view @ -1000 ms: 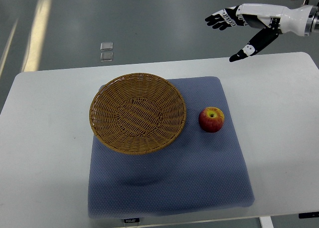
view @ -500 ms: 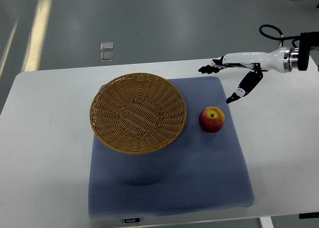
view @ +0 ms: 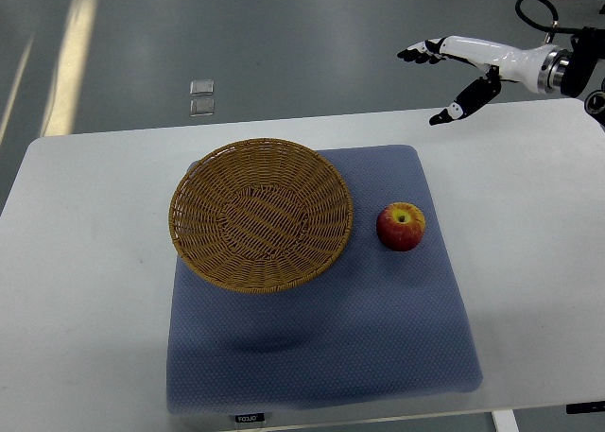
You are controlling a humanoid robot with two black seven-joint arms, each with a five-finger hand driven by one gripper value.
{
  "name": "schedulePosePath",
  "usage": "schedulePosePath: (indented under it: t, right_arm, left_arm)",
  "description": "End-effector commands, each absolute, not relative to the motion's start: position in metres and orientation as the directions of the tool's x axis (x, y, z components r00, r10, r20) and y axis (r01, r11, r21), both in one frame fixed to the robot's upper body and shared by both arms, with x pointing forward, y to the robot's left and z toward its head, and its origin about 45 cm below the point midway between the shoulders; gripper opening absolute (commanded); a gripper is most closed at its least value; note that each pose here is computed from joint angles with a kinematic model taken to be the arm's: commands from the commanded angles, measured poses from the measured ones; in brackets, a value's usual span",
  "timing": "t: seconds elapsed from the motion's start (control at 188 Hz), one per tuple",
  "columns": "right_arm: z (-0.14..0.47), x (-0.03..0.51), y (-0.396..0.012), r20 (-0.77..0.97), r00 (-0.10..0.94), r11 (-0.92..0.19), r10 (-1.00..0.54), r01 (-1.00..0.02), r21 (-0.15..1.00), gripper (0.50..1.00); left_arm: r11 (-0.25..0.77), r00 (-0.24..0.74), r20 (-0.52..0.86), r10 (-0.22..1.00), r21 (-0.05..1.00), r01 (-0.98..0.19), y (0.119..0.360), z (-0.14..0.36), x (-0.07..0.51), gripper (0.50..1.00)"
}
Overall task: Place red apple in basket with right hand
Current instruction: 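Lower the right hand onto the red apple and close fingers around it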
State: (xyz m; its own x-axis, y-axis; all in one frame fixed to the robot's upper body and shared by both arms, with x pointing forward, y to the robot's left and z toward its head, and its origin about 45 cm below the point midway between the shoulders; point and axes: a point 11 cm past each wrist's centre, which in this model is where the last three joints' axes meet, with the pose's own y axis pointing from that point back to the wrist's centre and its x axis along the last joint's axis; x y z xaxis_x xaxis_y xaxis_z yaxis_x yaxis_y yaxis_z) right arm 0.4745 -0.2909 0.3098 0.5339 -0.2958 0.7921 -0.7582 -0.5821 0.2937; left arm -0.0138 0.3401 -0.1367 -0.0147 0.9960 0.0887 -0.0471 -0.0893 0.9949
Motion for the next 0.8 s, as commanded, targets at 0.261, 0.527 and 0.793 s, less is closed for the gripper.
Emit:
schedulePosePath:
  t: [0.261,0.527,0.793]
  right_arm:
    - [0.271,0.432,-0.260,0.738,0.667,-0.723,-0.097,-0.558,0.409,0.921]
    - [0.259,0.410,-0.256,0.734,0.677,-0.766,0.059,-0.440,0.468,0.921]
    - [0.235,0.403,-0.257,0.769,0.625,-0.746,0.133,-0.448,0.493,0.921]
  left_arm:
    - [-0.090,-0.015,0.089,0.996,0.995,-0.047,0.340,-0.137,-0.014,1.000]
    - [-0.090,-0.015,0.089,0.996,0.995,-0.047,0.340,-0.137,-0.014,1.000]
    - [-0.090,-0.015,0.089,0.996,0.995,-0.047,0.340,-0.137,-0.014,1.000]
